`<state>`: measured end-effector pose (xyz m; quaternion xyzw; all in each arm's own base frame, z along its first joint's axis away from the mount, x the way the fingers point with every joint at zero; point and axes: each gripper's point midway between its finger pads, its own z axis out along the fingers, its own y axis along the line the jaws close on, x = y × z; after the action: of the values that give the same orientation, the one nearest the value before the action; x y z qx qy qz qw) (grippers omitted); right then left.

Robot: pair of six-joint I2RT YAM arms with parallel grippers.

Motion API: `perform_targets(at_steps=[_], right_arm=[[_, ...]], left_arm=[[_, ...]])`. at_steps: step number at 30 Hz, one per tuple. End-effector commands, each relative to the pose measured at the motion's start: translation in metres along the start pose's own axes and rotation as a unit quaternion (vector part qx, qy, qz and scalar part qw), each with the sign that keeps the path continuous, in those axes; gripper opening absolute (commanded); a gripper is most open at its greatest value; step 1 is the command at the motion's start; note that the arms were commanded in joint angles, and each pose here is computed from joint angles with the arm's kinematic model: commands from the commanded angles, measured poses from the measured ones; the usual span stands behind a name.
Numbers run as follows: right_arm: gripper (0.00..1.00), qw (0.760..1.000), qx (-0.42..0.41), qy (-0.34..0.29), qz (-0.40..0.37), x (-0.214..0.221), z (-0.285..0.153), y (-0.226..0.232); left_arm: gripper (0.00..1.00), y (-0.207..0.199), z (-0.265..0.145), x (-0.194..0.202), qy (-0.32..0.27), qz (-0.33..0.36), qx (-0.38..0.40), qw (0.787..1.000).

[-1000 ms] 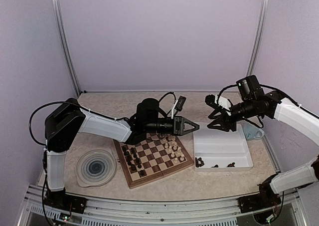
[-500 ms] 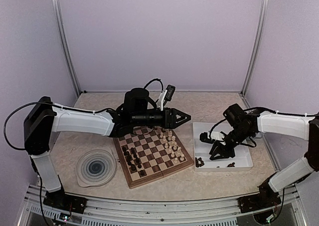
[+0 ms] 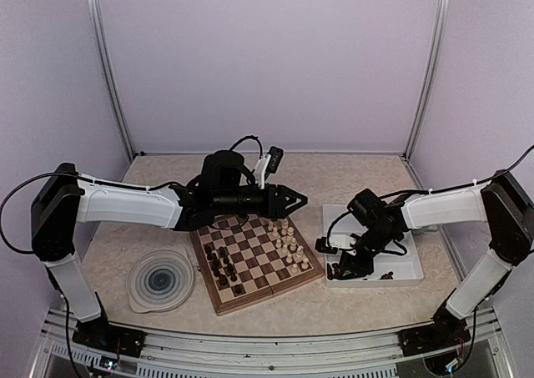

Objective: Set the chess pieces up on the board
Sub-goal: Pick up the chess pile from the storage box.

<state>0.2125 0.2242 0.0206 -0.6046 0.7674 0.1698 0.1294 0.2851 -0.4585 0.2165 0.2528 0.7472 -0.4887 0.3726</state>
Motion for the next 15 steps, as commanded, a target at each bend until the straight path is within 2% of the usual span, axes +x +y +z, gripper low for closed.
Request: perform_targets(at_steps=[1, 10, 15], right_arm=[[0.32, 0.998, 0.053, 0.041, 0.010, 0.011, 0.014, -0.017], [0.20, 0.995, 0.077, 0.063, 0.011, 0.024, 0.011, -0.021], [0.19, 0.995, 0.086, 0.058, 0.001, 0.024, -0.002, -0.019]], left_arm=[[0.50, -0.002, -0.008, -0.009, -0.013, 0.011, -0.006, 1.000], [0.50, 0.001, -0.009, -0.002, -0.003, 0.018, -0.016, 1.000], [0.50, -0.001, -0.010, 0.001, 0.005, 0.029, -0.019, 0.999]])
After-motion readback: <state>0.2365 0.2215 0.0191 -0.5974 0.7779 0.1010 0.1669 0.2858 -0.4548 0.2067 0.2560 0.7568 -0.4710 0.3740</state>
